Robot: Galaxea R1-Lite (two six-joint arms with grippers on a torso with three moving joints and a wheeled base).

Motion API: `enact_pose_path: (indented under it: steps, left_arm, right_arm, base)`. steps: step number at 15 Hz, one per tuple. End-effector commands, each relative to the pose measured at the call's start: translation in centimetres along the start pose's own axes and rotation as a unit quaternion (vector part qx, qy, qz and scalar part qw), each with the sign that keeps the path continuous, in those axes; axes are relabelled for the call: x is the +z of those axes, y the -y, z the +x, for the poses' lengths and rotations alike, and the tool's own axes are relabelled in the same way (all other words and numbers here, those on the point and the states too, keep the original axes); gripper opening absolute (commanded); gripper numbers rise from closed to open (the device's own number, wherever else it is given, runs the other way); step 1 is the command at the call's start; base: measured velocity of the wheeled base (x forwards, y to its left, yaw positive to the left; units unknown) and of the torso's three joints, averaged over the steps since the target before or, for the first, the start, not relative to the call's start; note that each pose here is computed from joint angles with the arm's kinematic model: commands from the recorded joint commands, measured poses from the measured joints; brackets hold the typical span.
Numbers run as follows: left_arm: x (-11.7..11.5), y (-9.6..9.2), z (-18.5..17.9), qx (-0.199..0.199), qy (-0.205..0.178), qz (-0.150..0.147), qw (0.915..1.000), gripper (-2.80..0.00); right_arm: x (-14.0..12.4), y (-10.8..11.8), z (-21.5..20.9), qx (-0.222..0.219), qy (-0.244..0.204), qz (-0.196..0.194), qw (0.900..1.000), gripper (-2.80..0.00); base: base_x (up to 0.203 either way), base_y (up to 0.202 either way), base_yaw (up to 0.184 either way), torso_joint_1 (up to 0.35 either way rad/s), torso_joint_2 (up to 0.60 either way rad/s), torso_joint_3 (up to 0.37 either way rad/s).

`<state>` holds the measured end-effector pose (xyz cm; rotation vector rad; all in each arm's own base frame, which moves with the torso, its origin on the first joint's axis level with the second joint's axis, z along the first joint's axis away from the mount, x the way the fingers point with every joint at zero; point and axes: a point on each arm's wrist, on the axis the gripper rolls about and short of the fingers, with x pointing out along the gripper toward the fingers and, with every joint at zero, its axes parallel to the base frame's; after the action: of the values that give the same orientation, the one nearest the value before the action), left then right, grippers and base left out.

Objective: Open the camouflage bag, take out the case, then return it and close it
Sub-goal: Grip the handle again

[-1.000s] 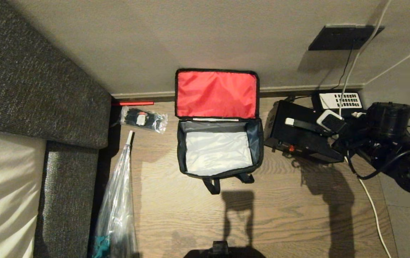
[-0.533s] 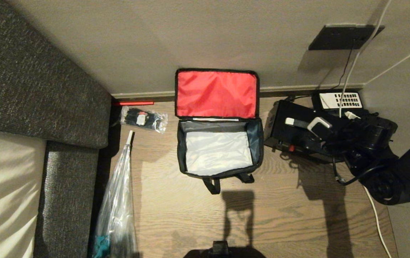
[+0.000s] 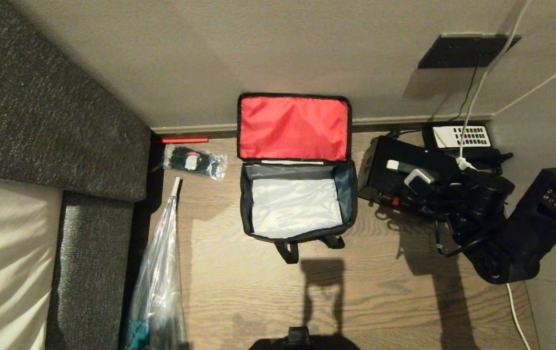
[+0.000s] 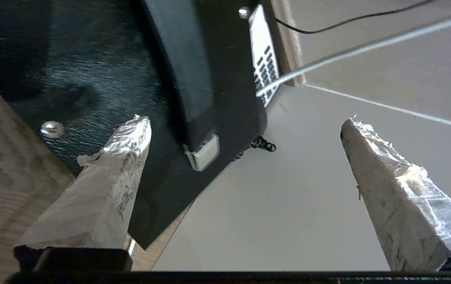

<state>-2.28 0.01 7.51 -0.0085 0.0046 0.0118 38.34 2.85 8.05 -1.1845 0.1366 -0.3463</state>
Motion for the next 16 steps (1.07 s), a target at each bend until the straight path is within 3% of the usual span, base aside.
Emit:
enact_pose_path:
  steps: [1, 6, 9, 16]
  left_arm:
    - [-0.1, 0.0, 0.0, 0.000, -0.001, 0.000, 1.0000, -2.80]
    - [-0.1, 0.0, 0.0, 0.000, -0.001, 0.000, 1.0000, -2.80]
    - [-0.1, 0.0, 0.0, 0.000, -0.001, 0.000, 1.0000, -2.80]
    - [-0.1, 0.0, 0.0, 0.000, -0.001, 0.000, 1.0000, -2.80]
  right_arm:
    - [0.0, -1.1, 0.6, 0.002, -0.001, -0.006, 1.000, 0.00]
    - [1.5, -0.2, 3.1, -0.047, 0.019, -0.004, 0.999, 0.00]
    - [1.6, -1.0, 3.8, -0.050, 0.019, -0.036, 0.998, 0.00]
    - [2.1, -0.8, 4.9, -0.070, 0.027, -0.036, 0.997, 0.00]
  base:
    - [0.000, 0.000, 0.000, 0.000, 0.00, 0.000]
    - [0.000, 0.000, 0.000, 0.000, 0.00, 0.000]
    - [0.000, 0.000, 0.000, 0.000, 0.00, 0.000]
    - [0.000, 0.000, 0.000, 0.000, 0.00, 0.000]
